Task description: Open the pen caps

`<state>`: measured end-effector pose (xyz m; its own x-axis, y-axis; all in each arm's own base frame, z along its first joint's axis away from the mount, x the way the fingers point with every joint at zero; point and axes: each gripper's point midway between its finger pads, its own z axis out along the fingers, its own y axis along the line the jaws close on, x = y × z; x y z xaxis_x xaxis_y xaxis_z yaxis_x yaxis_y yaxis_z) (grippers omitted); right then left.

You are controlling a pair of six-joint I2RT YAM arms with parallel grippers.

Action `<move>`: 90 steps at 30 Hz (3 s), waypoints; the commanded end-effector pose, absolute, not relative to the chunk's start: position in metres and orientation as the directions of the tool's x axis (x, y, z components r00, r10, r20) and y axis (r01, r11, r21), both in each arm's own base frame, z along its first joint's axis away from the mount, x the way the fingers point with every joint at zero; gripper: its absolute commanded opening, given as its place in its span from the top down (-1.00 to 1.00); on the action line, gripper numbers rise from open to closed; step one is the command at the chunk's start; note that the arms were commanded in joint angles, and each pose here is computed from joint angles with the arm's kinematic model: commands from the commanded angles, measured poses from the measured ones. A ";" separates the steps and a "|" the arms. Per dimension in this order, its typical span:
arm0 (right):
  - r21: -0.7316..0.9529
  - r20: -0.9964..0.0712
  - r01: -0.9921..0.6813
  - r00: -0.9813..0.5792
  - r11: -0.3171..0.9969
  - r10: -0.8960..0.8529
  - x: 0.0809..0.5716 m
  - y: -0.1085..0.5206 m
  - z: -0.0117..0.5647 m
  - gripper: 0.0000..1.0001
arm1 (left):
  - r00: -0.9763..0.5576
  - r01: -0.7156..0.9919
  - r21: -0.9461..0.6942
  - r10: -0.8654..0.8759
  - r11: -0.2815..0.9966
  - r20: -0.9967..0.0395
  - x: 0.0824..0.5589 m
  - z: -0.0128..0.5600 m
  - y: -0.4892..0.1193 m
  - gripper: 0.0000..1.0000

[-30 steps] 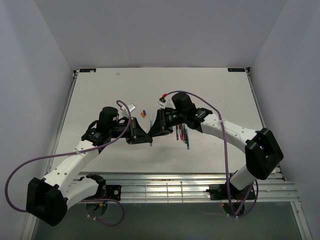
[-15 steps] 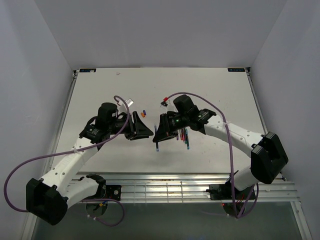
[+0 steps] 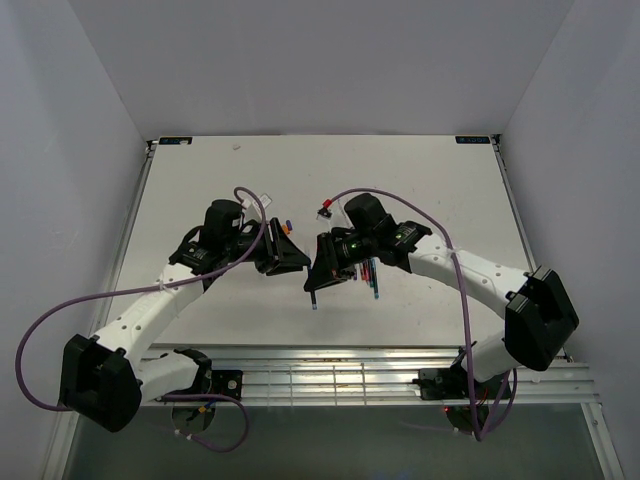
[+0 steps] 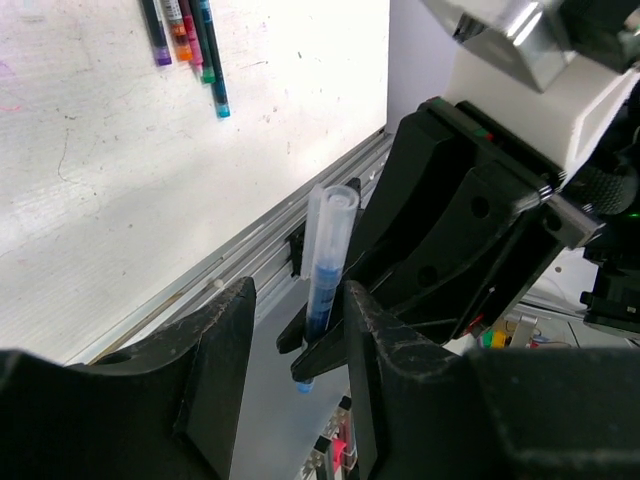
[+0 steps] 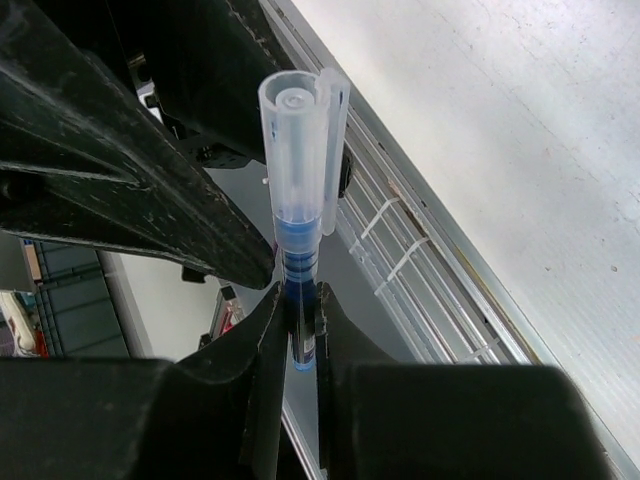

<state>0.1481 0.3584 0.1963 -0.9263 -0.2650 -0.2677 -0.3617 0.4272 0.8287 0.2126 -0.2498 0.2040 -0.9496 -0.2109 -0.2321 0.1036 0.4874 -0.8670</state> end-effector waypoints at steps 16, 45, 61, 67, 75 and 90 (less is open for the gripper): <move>0.828 -0.320 -0.419 -0.899 0.372 -0.301 0.147 0.374 0.212 0.85 | -0.932 0.110 -0.849 -0.242 0.517 -0.269 0.226 0.217 -0.248 0.36; 0.282 -0.444 -0.704 -0.699 0.652 -0.561 0.146 0.308 0.133 0.85 | -0.839 -0.235 -0.783 -0.527 0.576 -0.136 0.321 0.204 -0.199 1.00; 0.421 -0.379 -0.385 -0.897 0.821 -0.226 0.215 0.228 0.122 0.85 | -0.882 -0.224 -0.403 -0.361 0.887 -0.303 0.250 0.111 -0.119 1.00; 0.358 -0.341 -0.318 -0.920 0.878 -0.194 0.225 0.199 0.094 0.85 | -0.909 -0.231 -0.280 -0.309 0.932 -0.281 0.245 0.092 -0.102 1.00; 0.344 -0.289 -0.234 -0.948 0.909 -0.134 0.243 0.175 0.070 0.85 | -0.921 -0.206 -0.213 -0.263 0.955 -0.286 0.253 0.074 -0.093 1.00; 0.372 -0.210 -0.188 -0.971 0.909 -0.114 0.255 0.167 0.046 0.85 | -0.952 -0.128 -0.208 -0.179 0.970 -0.247 0.288 0.037 -0.106 0.84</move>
